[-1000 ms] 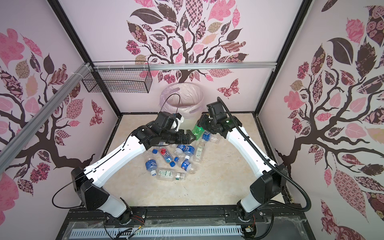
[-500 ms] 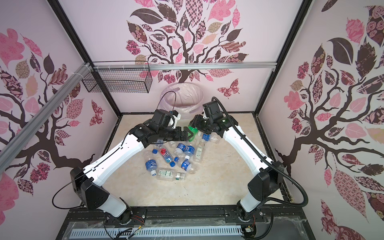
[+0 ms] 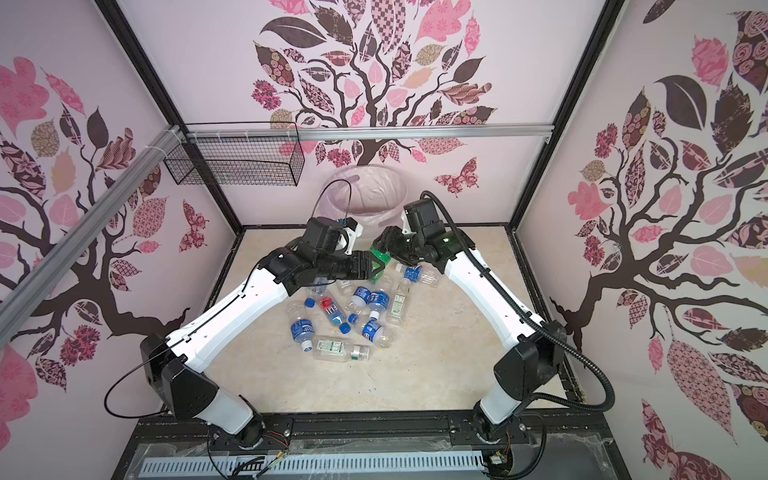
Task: Throw the plastic bottles in the bin
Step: 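Close the left gripper around the green bottle's body below the right gripper, then raise the green bottle over the bin with the left gripper while the right withdraws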
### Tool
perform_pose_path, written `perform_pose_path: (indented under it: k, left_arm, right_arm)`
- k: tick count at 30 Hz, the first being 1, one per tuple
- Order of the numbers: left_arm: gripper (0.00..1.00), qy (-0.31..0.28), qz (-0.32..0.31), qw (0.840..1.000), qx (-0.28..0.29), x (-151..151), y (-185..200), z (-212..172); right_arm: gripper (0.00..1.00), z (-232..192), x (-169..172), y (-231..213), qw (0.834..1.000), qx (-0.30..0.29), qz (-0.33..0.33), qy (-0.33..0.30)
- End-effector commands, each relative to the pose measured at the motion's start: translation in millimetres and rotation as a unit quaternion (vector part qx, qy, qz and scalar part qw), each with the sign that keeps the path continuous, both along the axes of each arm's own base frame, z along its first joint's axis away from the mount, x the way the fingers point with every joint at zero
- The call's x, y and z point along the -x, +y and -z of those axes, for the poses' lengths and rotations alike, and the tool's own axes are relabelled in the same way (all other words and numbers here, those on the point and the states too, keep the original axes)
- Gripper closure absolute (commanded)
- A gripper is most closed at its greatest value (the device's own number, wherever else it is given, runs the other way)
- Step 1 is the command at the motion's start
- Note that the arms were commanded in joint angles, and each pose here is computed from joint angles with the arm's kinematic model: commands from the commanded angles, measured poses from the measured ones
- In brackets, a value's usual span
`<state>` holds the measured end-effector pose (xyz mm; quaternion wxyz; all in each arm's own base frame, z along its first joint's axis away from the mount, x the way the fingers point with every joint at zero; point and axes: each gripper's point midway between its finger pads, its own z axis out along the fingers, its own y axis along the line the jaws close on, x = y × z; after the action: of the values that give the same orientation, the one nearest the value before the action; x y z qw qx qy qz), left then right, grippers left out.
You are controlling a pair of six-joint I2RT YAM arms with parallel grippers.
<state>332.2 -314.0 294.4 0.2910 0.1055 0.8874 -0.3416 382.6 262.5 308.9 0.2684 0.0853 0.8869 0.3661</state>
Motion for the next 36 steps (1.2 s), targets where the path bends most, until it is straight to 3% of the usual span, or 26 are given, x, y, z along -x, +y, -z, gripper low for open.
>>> perform_pose_path:
  k: [1,19,24,29,36]
  left_arm:
    - [0.36,0.000,0.004,1.000,0.014,-0.2,-3.6,0.0]
    - [0.24,0.003,-0.014,1.000,0.010,-8.5,-2.9,6.0]
    - [0.31,0.002,-0.014,1.000,0.010,-9.3,-2.8,6.3]
    - [0.45,0.003,-0.011,1.000,0.015,-8.8,-4.4,5.8]
    - [0.52,0.009,-0.026,1.000,0.011,-9.4,3.4,7.2]
  right_arm:
    - [0.46,-10.7,-4.1,9.9,1.000,-0.013,-0.014,-0.008]
    - [0.45,-18.4,-8.1,18.7,0.999,-0.021,-0.034,-0.015]
    - [0.45,-17.5,-7.2,17.6,0.999,-0.021,-0.032,-0.013]
    - [0.45,-16.4,-6.3,17.3,0.999,-0.023,-0.032,-0.012]
    - [0.33,-17.2,-7.3,13.1,0.999,-0.018,-0.026,-0.015]
